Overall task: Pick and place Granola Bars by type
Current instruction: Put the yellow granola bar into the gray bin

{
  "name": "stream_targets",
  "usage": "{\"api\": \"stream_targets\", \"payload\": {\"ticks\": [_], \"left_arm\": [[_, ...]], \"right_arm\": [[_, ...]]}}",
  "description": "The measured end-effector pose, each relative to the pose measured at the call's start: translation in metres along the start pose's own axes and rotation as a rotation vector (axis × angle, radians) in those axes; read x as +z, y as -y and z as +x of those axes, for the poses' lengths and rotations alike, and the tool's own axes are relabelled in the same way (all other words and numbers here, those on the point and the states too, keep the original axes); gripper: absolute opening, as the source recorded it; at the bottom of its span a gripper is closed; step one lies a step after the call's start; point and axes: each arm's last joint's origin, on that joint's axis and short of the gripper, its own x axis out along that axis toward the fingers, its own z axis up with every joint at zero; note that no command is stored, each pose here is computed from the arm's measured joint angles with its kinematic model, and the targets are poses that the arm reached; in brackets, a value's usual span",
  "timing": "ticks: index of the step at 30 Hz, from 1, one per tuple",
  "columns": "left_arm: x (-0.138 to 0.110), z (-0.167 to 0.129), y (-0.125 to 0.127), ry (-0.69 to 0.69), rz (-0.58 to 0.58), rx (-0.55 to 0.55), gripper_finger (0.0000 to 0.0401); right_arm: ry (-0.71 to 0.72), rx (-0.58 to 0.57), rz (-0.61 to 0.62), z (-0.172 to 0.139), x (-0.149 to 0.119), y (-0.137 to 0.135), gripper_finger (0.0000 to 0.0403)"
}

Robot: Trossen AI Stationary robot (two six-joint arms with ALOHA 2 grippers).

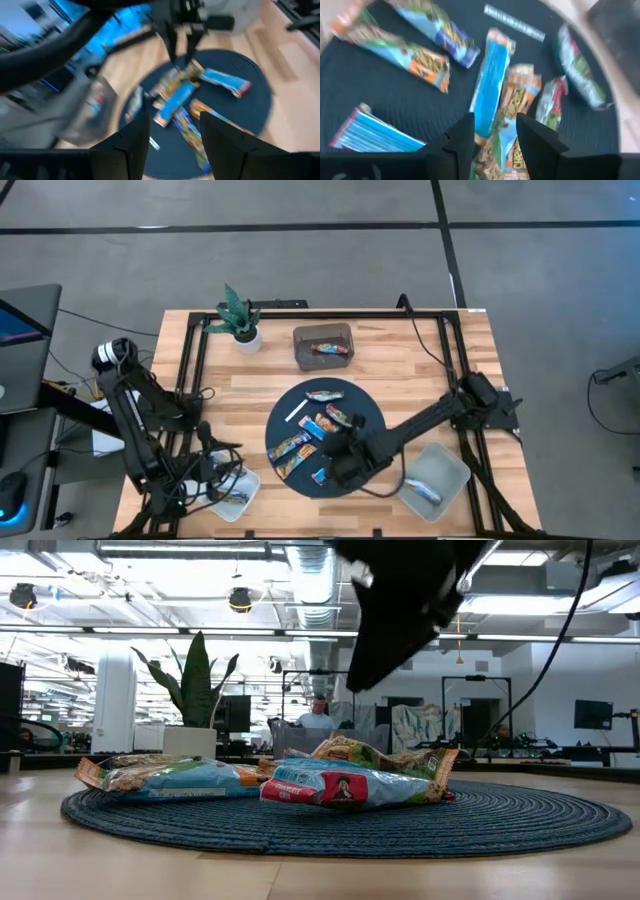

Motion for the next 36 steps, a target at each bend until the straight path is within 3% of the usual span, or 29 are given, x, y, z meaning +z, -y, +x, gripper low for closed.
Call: {"api": "stream_targets", "payload": {"ticks": [6, 10, 18, 22, 28, 32, 36], "left_arm": [[-0.006, 0.007, 0.007, 0.133, 0.152, 0.170, 0.0167], [-0.012, 0.009, 0.000, 0.149, 0.223, 0.219, 0.0167], [-0.062, 0.023, -0.018, 0.173, 0.359, 0.297, 0.0167], [-0.078, 0.031, -0.027, 0.169, 0.363, 0.331, 0.0167], [-0.078, 0.041, -0.031, 0.139, 0.333, 0.376, 0.0167], [-0.077, 0.046, -0.032, 0.126, 0.300, 0.393, 0.0167], [-0.077, 0.050, -0.034, 0.111, 0.298, 0.416, 0.0167]], "right_arm": [[-0.063, 0.006, -0.023, 0.005, -0.005, 0.004, 0.0133], [-0.066, 0.016, -0.038, 0.002, -0.009, 0.000, 0.0129], [-0.065, 0.015, -0.063, 0.002, -0.009, 0.000, 0.0129], [-0.089, -0.003, -0.125, 0.005, -0.008, 0.006, 0.0129], [-0.174, -0.117, -0.177, 0.012, -0.022, 0.020, 0.0128], [-0.178, -0.182, -0.164, 0.010, -0.045, 0.020, 0.0128], [-0.088, -0.133, -0.101, 0.004, -0.057, 0.020, 0.0128]]}}
